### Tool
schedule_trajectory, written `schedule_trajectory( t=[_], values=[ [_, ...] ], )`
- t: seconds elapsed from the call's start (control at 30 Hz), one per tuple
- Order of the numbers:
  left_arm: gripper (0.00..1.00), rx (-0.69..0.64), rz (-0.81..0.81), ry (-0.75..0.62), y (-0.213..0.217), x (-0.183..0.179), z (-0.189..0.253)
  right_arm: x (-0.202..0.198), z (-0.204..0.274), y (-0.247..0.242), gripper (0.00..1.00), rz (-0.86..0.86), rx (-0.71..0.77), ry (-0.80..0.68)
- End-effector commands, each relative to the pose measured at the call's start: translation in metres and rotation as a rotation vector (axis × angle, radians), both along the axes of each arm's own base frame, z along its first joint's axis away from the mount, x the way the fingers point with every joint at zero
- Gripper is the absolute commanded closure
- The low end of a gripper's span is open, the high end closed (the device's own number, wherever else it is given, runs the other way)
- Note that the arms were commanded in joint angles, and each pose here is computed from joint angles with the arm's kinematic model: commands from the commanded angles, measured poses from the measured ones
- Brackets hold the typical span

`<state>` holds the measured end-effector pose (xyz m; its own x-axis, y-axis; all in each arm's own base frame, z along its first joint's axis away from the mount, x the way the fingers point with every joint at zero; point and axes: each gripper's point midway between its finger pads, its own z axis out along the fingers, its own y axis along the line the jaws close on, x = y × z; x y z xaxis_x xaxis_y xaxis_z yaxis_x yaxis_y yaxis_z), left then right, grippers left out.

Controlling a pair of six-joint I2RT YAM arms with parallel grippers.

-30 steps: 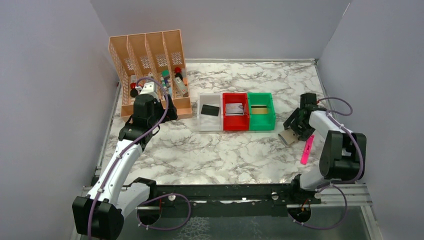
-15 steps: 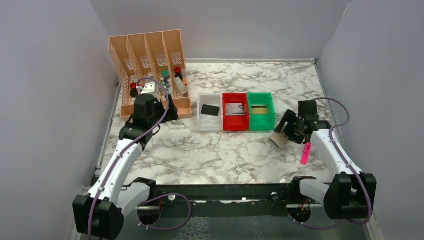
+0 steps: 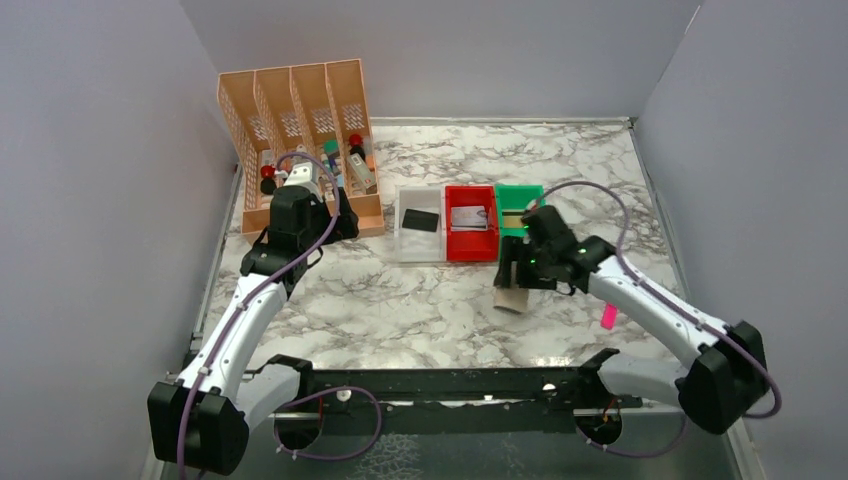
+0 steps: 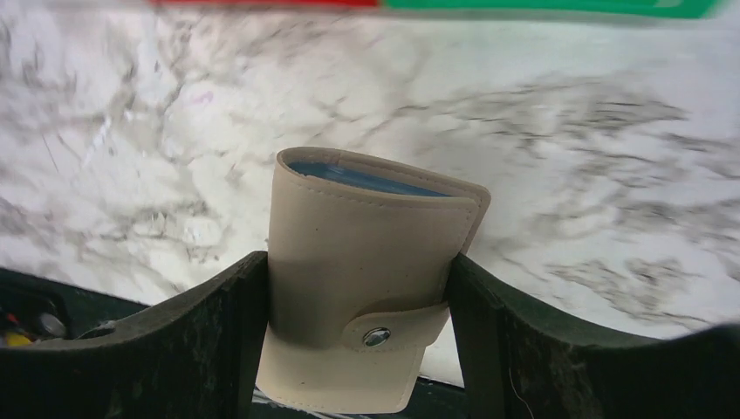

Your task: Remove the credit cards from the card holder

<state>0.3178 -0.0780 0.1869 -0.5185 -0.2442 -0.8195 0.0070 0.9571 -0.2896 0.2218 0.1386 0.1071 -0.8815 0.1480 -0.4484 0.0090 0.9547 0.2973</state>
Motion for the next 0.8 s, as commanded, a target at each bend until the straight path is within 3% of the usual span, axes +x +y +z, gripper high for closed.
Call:
schedule_trajectory(
  t=[0.0,0.33,0.6,0.77],
  values=[
    [0.01,-0.039,-0.028,-0.018,-0.008,0.005,0.001,-0.016,-0.009,0.057,0.27,0.103,-0.097,0.004],
    [0.01,-0.063,0.016,0.02,-0.004,-0.002,-0.012,-0.056,-0.065,0.159,0.22,0.198,-0.076,0.094],
    [0.01,-0.205,0.015,0.072,-0.019,-0.023,-0.032,-0.04,-0.068,0.165,0.07,0.241,-0.147,0.05],
    [0.01,-0.363,-0.18,0.117,-0.06,-0.039,-0.04,-0.039,-0.055,0.141,0.06,0.221,-0.195,0.0]
  ],
)
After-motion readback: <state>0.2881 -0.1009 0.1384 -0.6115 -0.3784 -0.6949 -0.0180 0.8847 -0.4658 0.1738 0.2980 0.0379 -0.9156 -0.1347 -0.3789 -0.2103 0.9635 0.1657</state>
